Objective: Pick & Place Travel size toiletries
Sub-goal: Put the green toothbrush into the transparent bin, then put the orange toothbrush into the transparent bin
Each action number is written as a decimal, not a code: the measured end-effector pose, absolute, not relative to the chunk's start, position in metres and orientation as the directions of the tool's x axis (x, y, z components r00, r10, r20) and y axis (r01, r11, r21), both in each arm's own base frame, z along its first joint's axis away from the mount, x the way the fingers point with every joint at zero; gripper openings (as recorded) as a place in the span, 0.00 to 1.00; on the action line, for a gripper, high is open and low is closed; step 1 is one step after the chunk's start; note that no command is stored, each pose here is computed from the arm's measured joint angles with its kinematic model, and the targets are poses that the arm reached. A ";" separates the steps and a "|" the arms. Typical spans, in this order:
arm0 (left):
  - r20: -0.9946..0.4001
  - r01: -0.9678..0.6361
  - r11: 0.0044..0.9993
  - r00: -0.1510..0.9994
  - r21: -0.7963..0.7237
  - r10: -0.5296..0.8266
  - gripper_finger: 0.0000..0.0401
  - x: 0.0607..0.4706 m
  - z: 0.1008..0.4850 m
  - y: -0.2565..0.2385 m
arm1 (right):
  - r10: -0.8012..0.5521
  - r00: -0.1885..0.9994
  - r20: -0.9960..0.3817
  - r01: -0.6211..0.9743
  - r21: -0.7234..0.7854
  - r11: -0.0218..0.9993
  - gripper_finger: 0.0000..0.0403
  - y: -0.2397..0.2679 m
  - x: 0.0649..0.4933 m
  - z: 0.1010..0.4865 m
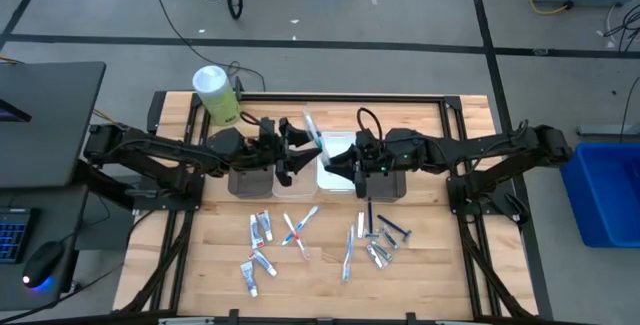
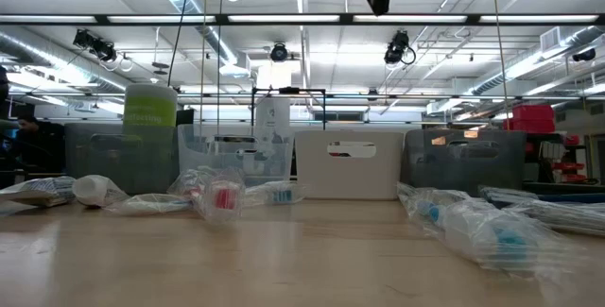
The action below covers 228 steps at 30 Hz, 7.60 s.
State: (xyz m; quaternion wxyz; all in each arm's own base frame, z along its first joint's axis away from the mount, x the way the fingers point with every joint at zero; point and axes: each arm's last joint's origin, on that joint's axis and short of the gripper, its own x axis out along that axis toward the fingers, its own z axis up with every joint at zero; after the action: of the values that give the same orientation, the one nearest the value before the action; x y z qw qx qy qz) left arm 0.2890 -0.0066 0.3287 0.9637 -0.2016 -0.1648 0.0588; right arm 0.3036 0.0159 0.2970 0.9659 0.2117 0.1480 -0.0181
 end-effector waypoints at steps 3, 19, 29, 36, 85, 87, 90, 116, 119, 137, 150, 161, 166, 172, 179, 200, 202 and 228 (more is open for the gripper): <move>0.298 -0.045 0.912 0.937 -0.409 0.180 0.57 0.289 0.329 -0.007 | 0.028 0.953 -0.303 0.101 0.402 0.910 0.22 0.016 0.303 0.296; 0.295 -0.050 0.916 0.939 -0.398 0.179 0.15 0.289 0.329 -0.007 | 0.030 0.952 -0.304 0.095 0.388 0.917 0.23 0.016 0.303 0.296; 0.290 -0.050 0.916 0.940 -0.398 0.178 0.09 0.289 0.328 -0.007 | 0.032 0.952 -0.304 0.094 0.389 0.916 0.25 0.016 0.303 0.296; 0.289 -0.059 0.914 0.939 -0.402 0.187 0.07 0.289 0.328 -0.007 | 0.060 0.953 -0.296 0.059 0.380 0.923 0.38 0.017 0.302 0.298; -0.597 -0.584 0.707 0.751 -0.398 0.284 0.14 0.273 0.240 0.034 | 0.025 0.930 -0.367 0.088 0.287 0.954 0.45 0.013 0.264 0.318; -0.614 -0.589 0.707 0.739 -0.392 0.276 0.15 0.275 0.235 0.034 | 0.025 0.930 -0.366 0.088 0.288 0.954 0.45 0.013 0.264 0.318; -0.626 -0.595 0.705 0.730 -0.386 0.274 0.16 0.277 0.231 0.035 | 0.025 0.930 -0.366 0.088 0.287 0.954 0.45 0.013 0.264 0.318; -0.623 -0.560 0.679 0.759 -0.475 0.191 0.56 0.278 0.233 0.032 | 0.016 0.930 -0.366 0.092 0.276 0.957 0.48 0.013 0.264 0.317; -0.581 -0.513 0.677 0.799 -0.527 0.153 0.56 0.278 0.243 0.031 | 0.016 0.930 -0.367 0.090 0.270 0.959 0.47 0.013 0.264 0.317; -0.237 -0.232 0.857 0.962 -0.459 0.134 0.28 0.251 0.337 0.013 | 0.025 0.930 -0.367 0.025 0.133 0.991 0.27 0.013 0.264 0.317; -0.113 -0.079 0.946 0.993 -0.313 0.046 0.02 0.233 0.359 -0.007 | 0.045 0.944 -0.327 -0.022 0.072 0.997 0.08 0.019 0.264 0.322; -0.038 0.004 0.968 0.999 -0.249 -0.014 0.01 0.223 0.371 -0.022 | 0.098 0.945 -0.311 -0.115 -0.035 0.993 0.01 0.042 0.262 0.323; -0.038 -0.004 0.975 0.999 -0.222 -0.005 0.02 0.223 0.370 -0.029 | 0.100 0.937 -0.335 -0.125 -0.055 0.991 0.01 0.056 0.258 0.321; -0.040 0.019 0.980 0.999 -0.200 -0.027 0.01 0.222 0.370 -0.035 | 0.122 0.871 -0.476 -0.163 -0.045 0.986 0.01 0.071 0.248 0.307; -0.042 0.034 0.982 0.998 -0.184 -0.042 0.02 0.222 0.370 -0.037 | 0.152 0.794 -0.588 -0.205 -0.025 0.978 0.01 0.083 0.237 0.296; -0.181 0.142 0.978 0.969 -0.155 -0.169 0.04 0.225 0.353 -0.053 | 0.155 0.787 -0.597 -0.197 -0.006 0.980 0.01 0.084 0.237 0.294; -0.180 0.149 0.977 0.968 -0.151 -0.176 0.03 0.231 0.351 -0.056 | 0.155 0.786 -0.598 -0.192 0.003 0.981 0.01 0.084 0.237 0.294; -0.484 0.266 0.936 0.804 -0.230 -0.347 0.11 0.298 0.261 -0.099 | 0.177 0.767 -0.617 -0.203 0.028 0.979 0.02 0.085 0.236 0.292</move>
State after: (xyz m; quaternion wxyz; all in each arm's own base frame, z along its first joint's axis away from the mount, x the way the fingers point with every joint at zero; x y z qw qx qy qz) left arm 0.2982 -0.0994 0.2609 0.9466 -0.0754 0.2684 -0.1620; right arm 0.2358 0.0846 0.2925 0.9397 -0.0201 0.3260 0.1011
